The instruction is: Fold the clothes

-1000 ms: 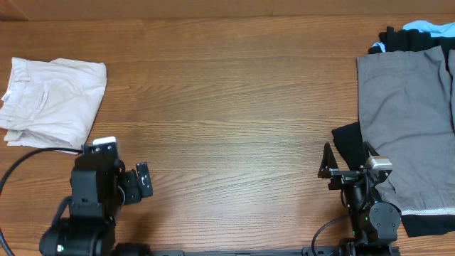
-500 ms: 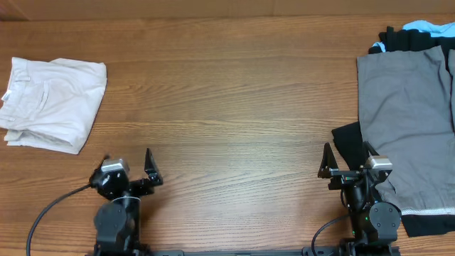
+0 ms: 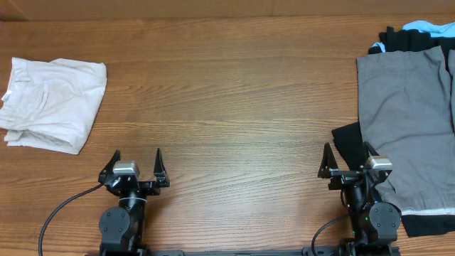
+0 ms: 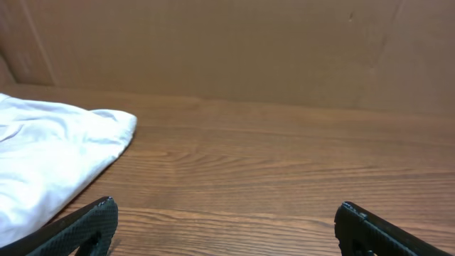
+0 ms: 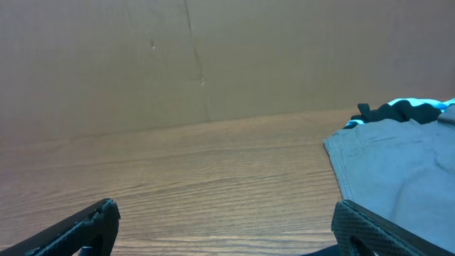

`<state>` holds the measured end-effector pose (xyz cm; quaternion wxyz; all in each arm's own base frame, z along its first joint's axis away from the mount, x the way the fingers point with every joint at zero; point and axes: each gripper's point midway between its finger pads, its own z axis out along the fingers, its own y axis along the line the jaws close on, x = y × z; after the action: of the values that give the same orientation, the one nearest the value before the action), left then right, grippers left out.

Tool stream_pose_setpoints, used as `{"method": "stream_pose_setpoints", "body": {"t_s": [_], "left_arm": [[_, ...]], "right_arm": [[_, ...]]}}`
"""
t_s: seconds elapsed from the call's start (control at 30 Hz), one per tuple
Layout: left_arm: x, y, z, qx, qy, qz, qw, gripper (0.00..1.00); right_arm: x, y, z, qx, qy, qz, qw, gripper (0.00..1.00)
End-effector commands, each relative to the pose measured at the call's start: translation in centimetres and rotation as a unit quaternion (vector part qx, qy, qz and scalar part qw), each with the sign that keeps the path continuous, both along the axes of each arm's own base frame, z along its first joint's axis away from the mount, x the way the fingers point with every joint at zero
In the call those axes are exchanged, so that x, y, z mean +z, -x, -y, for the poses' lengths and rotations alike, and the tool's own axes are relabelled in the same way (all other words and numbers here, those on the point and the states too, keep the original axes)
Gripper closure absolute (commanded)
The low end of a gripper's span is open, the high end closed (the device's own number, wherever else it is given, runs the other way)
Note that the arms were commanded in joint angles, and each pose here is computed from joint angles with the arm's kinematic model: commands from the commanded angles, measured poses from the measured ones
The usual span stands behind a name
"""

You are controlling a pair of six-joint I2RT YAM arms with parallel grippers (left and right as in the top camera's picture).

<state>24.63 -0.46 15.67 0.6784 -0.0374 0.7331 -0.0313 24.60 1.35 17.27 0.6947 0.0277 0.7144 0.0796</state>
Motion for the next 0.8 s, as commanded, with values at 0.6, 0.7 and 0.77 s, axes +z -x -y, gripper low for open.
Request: {"method": "stream_pose_setpoints", "body": {"t_s": [0.6, 0.7, 0.77], "left_arm": [[-0.07, 0.09, 1.42, -0.042, -0.019, 0.002, 0.999, 0.00], [-0.07, 0.09, 1.40, -0.041, -0.019, 0.002, 0.999, 0.00], [-0.07, 0.09, 1.41, -0.041, -0.019, 0.002, 0.999, 0.00]], "right_arm": [[-0.29, -0.02, -0.07, 0.001, 0.002, -0.001, 1.000, 0.00], [-0.29, -0.02, -0.07, 0.001, 0.002, -0.001, 1.000, 0.00], [-0.28, -0.02, -0.07, 0.001, 0.002, -0.001, 1.000, 0.00]]}}
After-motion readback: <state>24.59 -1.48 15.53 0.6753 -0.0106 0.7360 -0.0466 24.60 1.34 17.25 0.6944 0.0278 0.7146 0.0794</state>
